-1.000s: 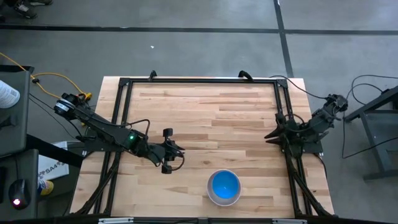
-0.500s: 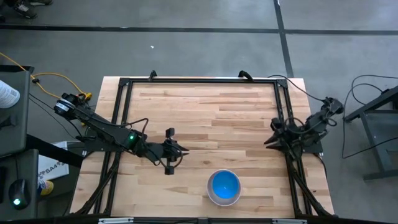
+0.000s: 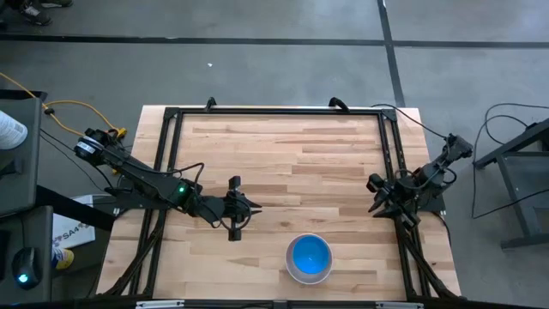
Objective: Nest bowls inside each other
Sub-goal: Return to Home Position
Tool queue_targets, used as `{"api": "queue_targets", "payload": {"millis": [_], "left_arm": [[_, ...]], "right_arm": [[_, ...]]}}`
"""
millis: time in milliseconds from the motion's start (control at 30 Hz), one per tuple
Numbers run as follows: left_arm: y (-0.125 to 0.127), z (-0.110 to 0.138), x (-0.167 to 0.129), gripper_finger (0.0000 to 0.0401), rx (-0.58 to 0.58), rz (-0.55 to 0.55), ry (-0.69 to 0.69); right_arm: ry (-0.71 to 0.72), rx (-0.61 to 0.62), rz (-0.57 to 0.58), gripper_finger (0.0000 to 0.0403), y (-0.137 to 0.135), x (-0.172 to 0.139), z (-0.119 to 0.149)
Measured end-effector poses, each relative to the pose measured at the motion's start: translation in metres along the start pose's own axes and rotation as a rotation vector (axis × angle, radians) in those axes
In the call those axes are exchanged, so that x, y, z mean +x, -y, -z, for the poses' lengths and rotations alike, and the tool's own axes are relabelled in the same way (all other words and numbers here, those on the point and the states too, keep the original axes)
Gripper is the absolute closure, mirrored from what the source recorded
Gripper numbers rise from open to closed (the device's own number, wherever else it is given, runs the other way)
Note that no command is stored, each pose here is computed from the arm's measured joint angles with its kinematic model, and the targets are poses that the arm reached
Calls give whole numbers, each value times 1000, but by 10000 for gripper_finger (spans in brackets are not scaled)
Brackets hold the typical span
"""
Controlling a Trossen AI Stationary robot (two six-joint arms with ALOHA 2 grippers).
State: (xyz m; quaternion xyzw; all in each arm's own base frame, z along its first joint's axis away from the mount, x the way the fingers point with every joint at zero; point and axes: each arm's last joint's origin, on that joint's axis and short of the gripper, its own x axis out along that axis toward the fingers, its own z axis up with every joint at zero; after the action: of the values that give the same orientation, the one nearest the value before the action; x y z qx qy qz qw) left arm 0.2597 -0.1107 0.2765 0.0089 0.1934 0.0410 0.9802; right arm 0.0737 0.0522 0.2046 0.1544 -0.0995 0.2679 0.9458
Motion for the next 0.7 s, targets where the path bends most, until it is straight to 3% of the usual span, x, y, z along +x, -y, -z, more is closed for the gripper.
{"api": "queue_targets", "payload": {"millis": [333, 500, 700], "left_arm": [[1, -4, 0, 350, -19, 5, 35], [1, -4, 0, 350, -19, 5, 35], [1, -4, 0, 350, -19, 5, 36]], "right_arm": [[37, 9, -60, 332, 0, 0, 8], [-38, 9, -113, 332, 0, 0, 15], [-129, 18, -87, 332, 2, -1, 24]]}}
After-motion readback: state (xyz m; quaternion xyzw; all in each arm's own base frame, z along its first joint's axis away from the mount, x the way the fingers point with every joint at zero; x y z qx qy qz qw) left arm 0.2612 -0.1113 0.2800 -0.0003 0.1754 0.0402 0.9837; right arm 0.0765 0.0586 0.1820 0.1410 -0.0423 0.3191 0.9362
